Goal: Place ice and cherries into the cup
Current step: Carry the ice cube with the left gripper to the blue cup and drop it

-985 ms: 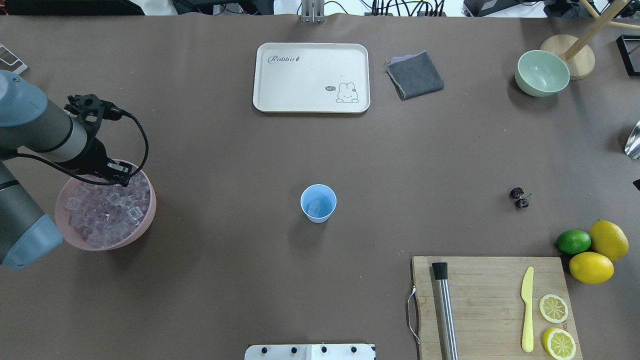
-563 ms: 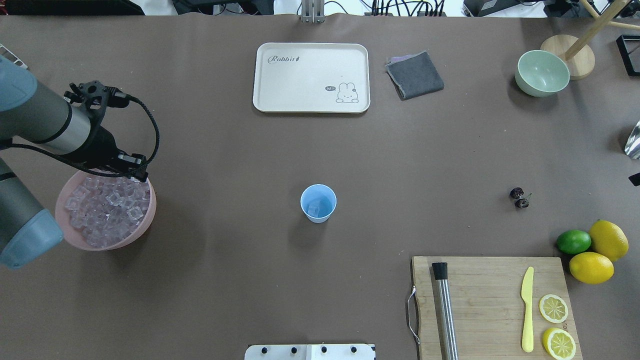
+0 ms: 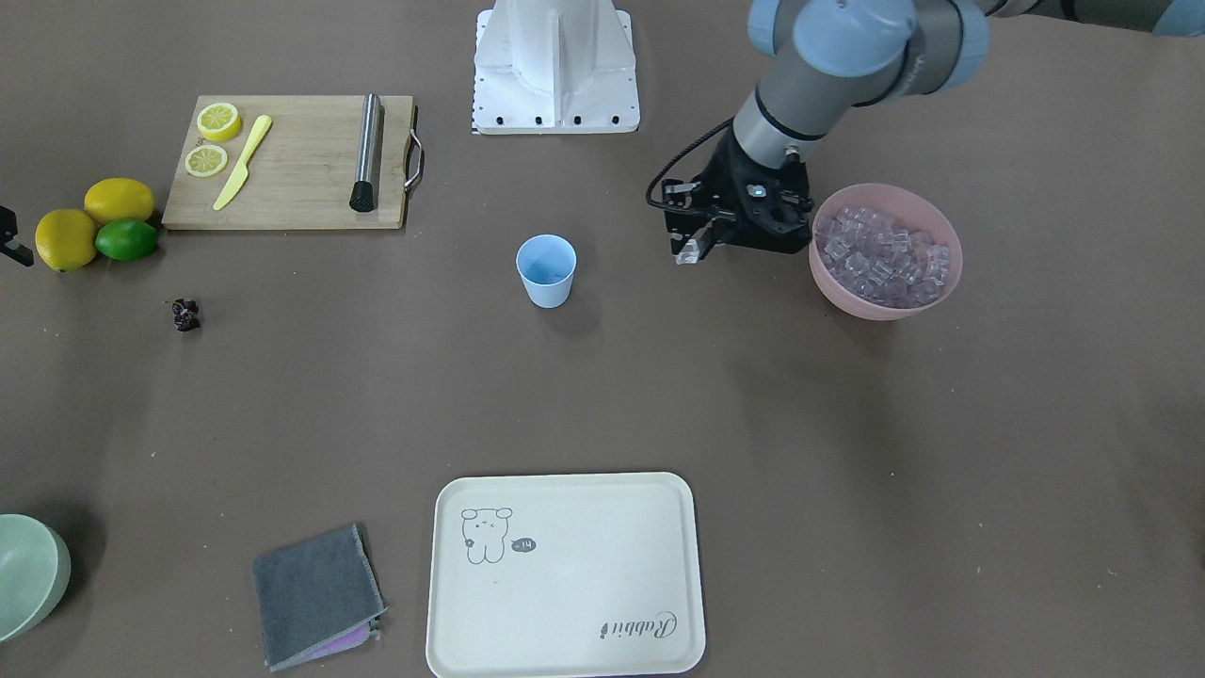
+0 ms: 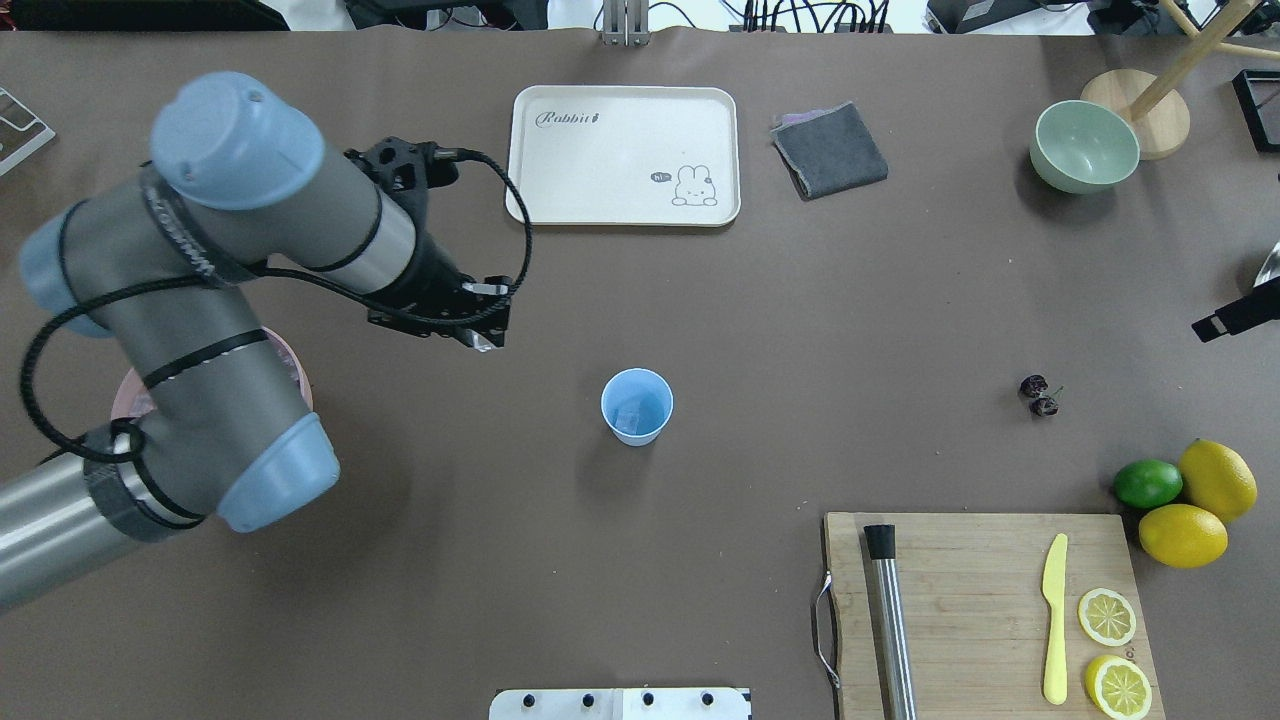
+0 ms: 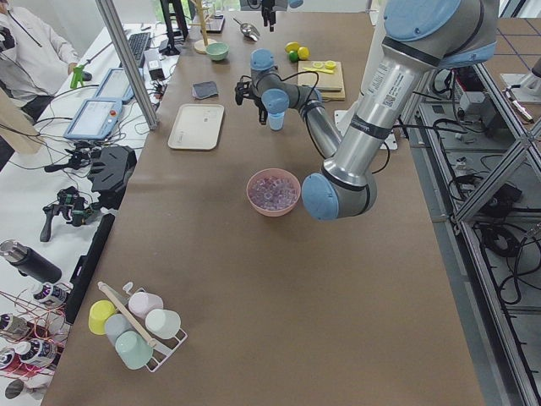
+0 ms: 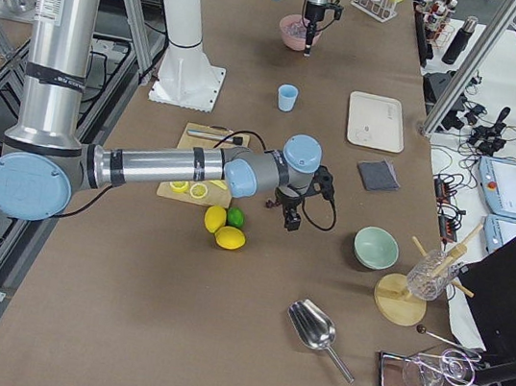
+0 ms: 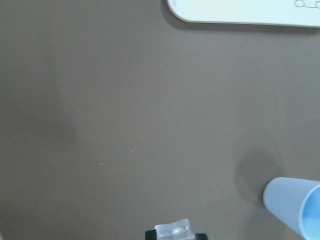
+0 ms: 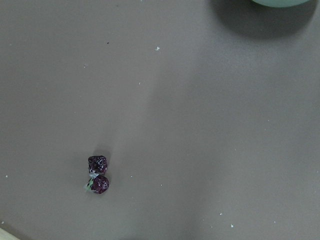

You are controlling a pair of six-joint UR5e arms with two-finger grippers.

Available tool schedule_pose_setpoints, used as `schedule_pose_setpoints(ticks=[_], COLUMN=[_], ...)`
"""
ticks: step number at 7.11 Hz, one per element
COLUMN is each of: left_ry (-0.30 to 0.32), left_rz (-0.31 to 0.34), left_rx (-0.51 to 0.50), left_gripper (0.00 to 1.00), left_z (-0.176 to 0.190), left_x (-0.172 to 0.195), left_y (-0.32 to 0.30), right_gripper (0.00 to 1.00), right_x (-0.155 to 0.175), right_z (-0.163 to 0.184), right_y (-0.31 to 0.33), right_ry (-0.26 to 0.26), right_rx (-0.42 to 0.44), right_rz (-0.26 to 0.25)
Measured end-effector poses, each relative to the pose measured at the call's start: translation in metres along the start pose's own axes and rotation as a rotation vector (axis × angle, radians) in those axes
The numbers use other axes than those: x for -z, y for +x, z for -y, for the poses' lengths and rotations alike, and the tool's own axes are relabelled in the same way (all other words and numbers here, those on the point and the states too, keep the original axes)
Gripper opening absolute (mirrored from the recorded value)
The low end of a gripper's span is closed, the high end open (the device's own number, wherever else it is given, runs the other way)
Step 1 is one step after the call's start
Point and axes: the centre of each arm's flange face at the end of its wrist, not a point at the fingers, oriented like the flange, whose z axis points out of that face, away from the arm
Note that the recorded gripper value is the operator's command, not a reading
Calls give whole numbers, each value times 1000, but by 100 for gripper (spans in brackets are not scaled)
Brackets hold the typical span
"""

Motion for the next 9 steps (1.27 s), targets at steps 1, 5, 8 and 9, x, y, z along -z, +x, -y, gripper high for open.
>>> schedule_pose_setpoints(ticks=[1, 5, 8, 9], left_ry=[23, 61, 84, 93], left_rz=[-9, -63, -68, -68], left_rx=[19, 51, 47, 51], left_gripper=[0, 82, 96, 95], left_z=[-9, -44, -43, -34], left_x=[-20, -77, -73, -61], left_y=[35, 88, 89, 74], right_gripper=[100, 100, 100, 100], right_x=[-1, -3, -3, -3], right_z=[2, 2, 0, -1], right_y=[-3, -6, -6, -7], right_ry=[-1, -5, -6, -7], right_rx=[1, 5, 5, 5], right_rz=[1, 3, 3, 3])
